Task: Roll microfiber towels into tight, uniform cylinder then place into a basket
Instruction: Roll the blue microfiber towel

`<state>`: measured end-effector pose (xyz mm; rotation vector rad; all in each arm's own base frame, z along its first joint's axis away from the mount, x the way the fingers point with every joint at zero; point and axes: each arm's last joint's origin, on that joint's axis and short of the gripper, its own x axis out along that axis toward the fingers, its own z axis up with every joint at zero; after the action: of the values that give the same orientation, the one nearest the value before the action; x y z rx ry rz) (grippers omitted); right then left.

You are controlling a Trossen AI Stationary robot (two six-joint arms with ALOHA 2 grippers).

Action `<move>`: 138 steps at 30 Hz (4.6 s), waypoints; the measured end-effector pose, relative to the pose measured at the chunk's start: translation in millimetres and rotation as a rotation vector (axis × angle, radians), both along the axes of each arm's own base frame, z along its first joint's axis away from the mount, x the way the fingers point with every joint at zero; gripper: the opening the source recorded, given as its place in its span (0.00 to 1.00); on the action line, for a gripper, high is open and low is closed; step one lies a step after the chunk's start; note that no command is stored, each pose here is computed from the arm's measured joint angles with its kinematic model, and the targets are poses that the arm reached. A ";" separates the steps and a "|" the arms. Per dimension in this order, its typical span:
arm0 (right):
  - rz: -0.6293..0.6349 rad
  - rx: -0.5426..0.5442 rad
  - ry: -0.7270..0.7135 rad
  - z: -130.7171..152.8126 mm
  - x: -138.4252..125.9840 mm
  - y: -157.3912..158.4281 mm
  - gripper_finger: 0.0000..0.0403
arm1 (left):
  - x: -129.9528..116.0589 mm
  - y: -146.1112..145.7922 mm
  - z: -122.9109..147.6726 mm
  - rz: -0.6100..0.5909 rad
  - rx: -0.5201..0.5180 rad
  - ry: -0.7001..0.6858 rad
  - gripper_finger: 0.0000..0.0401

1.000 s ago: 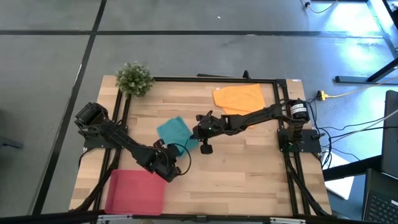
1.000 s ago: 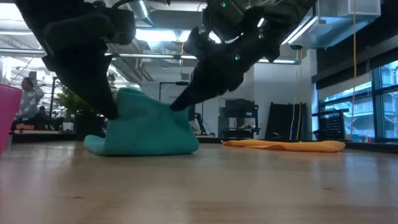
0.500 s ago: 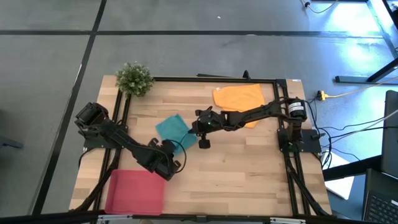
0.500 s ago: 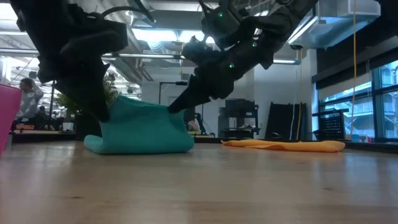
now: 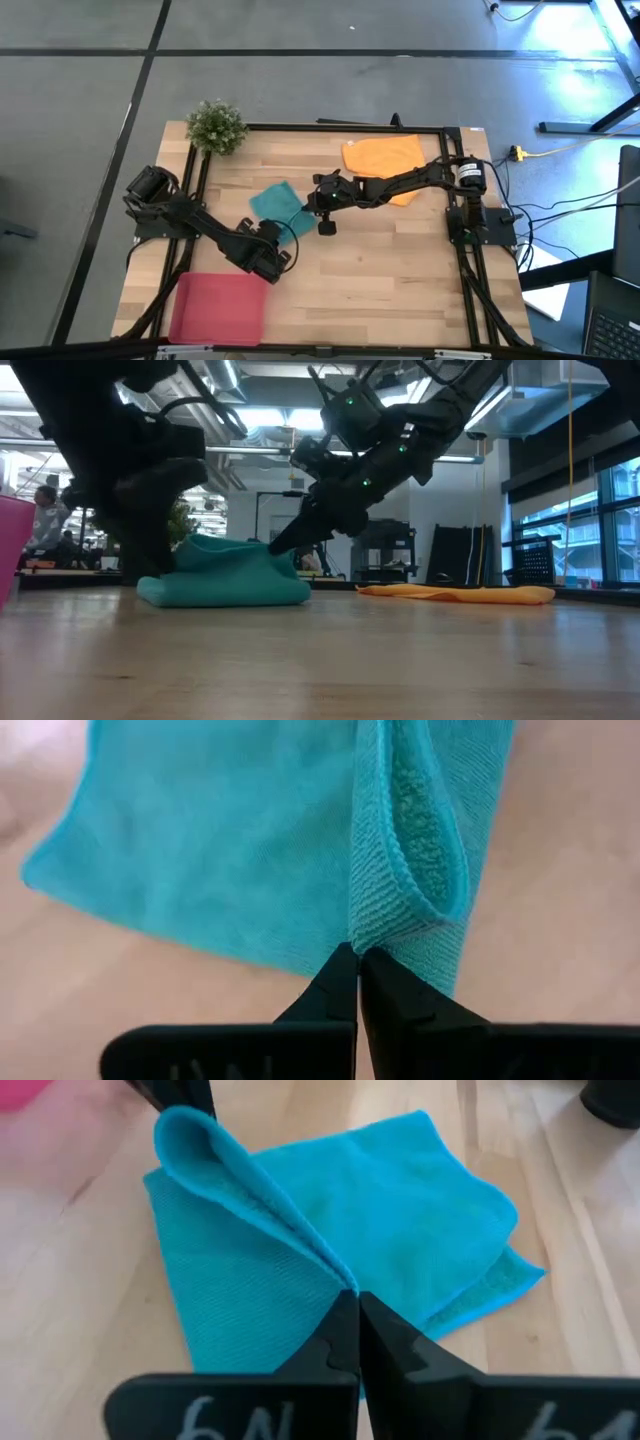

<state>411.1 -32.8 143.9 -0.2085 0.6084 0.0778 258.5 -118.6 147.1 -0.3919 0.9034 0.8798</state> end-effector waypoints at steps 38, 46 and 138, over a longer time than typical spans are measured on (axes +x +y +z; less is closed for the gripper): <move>0.123 0.094 0.095 -5.6 -6.2 10.4 0.00 | 11.1 12.7 -0.5 -0.051 -0.040 0.037 0.00; 0.207 0.135 0.204 -9.4 -14.0 35.6 0.00 | 22.8 -6.1 2.6 -0.200 -0.122 -0.075 0.00; 0.191 0.025 -0.039 -36.4 31.1 19.6 0.00 | -16.2 -4.4 25.4 0.031 -0.159 -0.003 0.00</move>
<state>442.2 -13.2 107.5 -0.2435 0.5469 0.2648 242.3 -123.0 172.5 -0.5458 0.9700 0.8383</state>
